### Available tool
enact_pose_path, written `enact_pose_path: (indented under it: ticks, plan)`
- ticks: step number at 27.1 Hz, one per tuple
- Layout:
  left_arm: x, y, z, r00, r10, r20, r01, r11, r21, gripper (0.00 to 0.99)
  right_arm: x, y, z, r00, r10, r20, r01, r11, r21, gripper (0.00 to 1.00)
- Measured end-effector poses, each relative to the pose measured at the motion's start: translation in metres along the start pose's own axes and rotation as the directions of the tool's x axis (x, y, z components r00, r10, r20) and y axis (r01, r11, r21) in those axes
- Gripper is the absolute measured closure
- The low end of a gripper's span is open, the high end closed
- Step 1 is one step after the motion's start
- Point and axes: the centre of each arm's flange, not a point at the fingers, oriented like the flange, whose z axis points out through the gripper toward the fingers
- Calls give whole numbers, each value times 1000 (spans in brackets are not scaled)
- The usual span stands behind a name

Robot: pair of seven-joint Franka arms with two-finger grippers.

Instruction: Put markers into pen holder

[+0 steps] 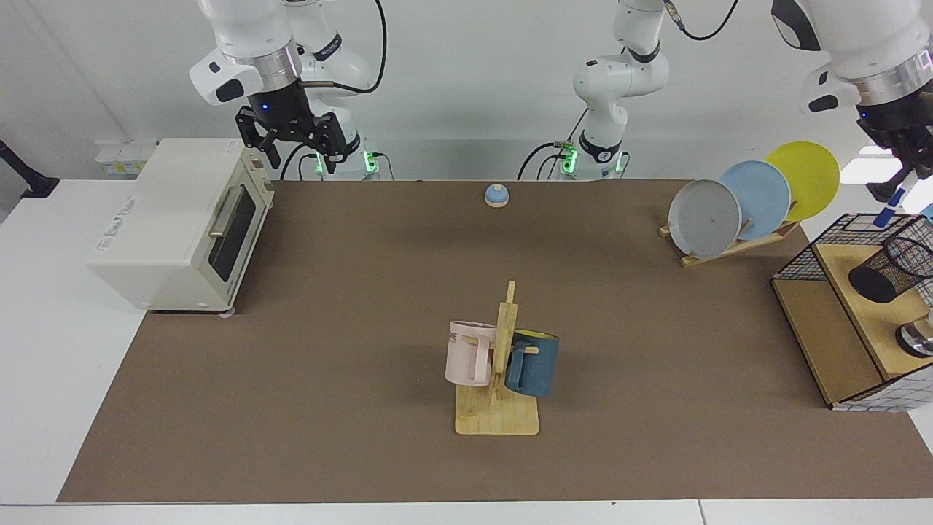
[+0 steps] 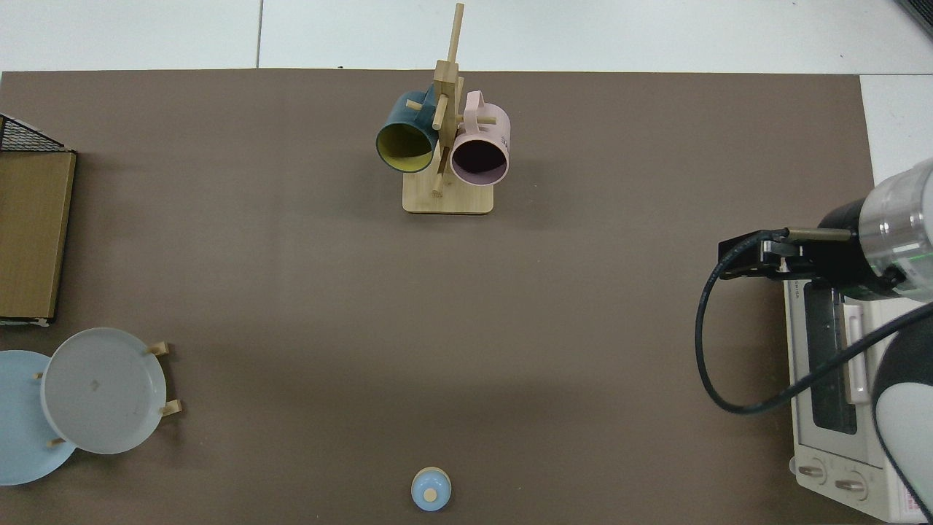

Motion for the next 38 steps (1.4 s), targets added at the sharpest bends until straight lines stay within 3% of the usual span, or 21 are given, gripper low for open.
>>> enact_pose_path:
  ticks: [7, 14, 21, 38]
  plan:
    - [-29, -1, 32, 994, 106, 40, -106, 994, 1, 815, 0, 1, 0, 1000, -30, 0, 30, 1000, 1, 9]
    - [-23, -7, 68, 979, 173, 104, -170, 985, -32, 815, 0, -1, 0, 999, -37, 0, 37, 999, 1, 9]
    - [-32, -7, 115, 972, 213, 102, -209, 977, -52, 815, -1, -5, 0, 999, -44, 0, 44, 999, 2, 9]
    - [-14, -4, 166, 966, 250, 69, -240, 963, -122, 815, 0, 0, 0, 999, -36, -1, 36, 999, 2, 9]
